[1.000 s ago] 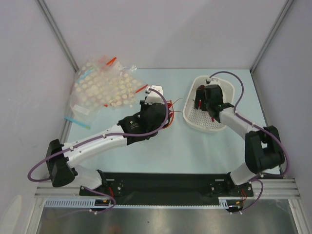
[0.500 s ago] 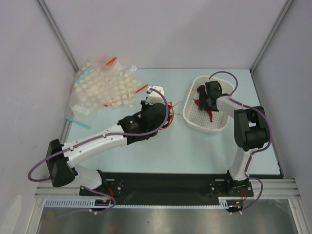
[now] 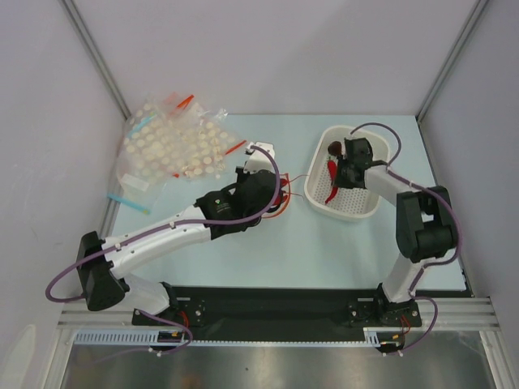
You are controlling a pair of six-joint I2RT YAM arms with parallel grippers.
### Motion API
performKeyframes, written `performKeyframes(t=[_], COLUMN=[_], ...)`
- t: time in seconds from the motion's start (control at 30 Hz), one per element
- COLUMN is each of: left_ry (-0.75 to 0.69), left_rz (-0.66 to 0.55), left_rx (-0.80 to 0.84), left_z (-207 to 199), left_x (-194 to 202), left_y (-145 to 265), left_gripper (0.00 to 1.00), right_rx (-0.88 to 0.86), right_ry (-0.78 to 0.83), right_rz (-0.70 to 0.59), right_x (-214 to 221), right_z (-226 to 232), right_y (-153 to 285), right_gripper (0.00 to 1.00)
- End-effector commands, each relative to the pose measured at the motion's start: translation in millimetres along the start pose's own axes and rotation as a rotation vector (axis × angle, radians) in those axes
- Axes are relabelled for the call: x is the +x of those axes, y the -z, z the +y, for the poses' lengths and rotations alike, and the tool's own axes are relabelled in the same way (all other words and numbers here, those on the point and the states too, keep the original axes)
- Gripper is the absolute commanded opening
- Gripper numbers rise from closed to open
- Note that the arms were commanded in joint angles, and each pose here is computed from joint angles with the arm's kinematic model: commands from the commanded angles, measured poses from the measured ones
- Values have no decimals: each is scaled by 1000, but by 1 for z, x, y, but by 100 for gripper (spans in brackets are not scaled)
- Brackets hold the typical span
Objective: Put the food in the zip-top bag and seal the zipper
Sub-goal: Pick up the fake vegetable from the bin, then place the fake vegetable in the zipper food storage bag.
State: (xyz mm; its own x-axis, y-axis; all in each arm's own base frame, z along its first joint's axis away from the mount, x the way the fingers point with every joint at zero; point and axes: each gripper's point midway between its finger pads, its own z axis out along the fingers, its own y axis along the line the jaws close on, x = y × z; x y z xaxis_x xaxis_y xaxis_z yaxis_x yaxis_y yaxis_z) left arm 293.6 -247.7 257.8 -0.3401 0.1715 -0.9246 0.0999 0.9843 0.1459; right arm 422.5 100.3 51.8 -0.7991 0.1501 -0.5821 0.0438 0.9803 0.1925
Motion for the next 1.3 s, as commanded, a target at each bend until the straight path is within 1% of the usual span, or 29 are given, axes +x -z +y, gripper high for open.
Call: performKeyframes(t=[0.0,0.07,0.1,0.17,0.3,0.33,0.43,0.47,0.53,0.57,0.63,0.7,0.73,0.8,0.83,0.93,1.03,1.1,1.13,1.17,1.27], left_ry=[80,92,99,105,109,110,123,132,146,157,172,177,181,189,196,226,260,277,285,295,328], left_rz=[-19,-15,-15,-19,-17,-15,-1,6,24,30,44,43,40,32,30,39,54,61,61,70,80], left_rx=[66,68,63,60,69,70,112,127,171,184,222,234,237,242,245,277,307,340,347,351,371], left_z=[-11,-11,-11,-10,-12,-13,-19,-21,-27,-29,-33,-34,-33,-31,-31,-35,-39,-44,-45,-47,-50], left_x=[-25,-25,-24,-25,-24,-24,-23,-22,-21,-20,-20,-23,-26,-32,-34,-40,-44,-47,-49,-49,-56], left_y=[7,8,7,8,8,7,7,7,8,8,9,11,12,15,15,17,17,20,20,19,21], left_gripper=[0,0,0,0,0,0,0,0,0,0,0,0,0,0,1,1,0,0,0,0,0], right_rx=[-70,-109,-92,-120,-154,-184,-257,-272,-289,-304,-367,-426,-452,-496,-533,-595,-606,-578,-592,-554,-514], right_ry=[-60,-79,-92,-107,-108,-102,-90,-81,-62,-44,-24,5,22,50,59,80,71,44,41,14,-12], right_rz=[-198,-306,-340,-405,-439,-434,-486,-491,-578,-587,-699,-767,-817,-854,-910,-961,-989,-1000,-998,-1000,-1006], right_x=[-43,-60,-62,-66,-68,-67,-70,-65,-75,-68,-76,-67,-70,-61,-62,-55,-51,-53,-50,-52,-52], right_z=[17,23,19,21,25,31,44,47,54,59,70,80,84,92,97,110,119,120,127,124,129], right_y=[49,77,84,105,125,129,148,150,172,174,204,226,239,252,271,292,303,303,306,302,300], right_gripper=[0,0,0,0,0,0,0,0,0,0,0,0,0,0,0,0,0,0,0,0,0])
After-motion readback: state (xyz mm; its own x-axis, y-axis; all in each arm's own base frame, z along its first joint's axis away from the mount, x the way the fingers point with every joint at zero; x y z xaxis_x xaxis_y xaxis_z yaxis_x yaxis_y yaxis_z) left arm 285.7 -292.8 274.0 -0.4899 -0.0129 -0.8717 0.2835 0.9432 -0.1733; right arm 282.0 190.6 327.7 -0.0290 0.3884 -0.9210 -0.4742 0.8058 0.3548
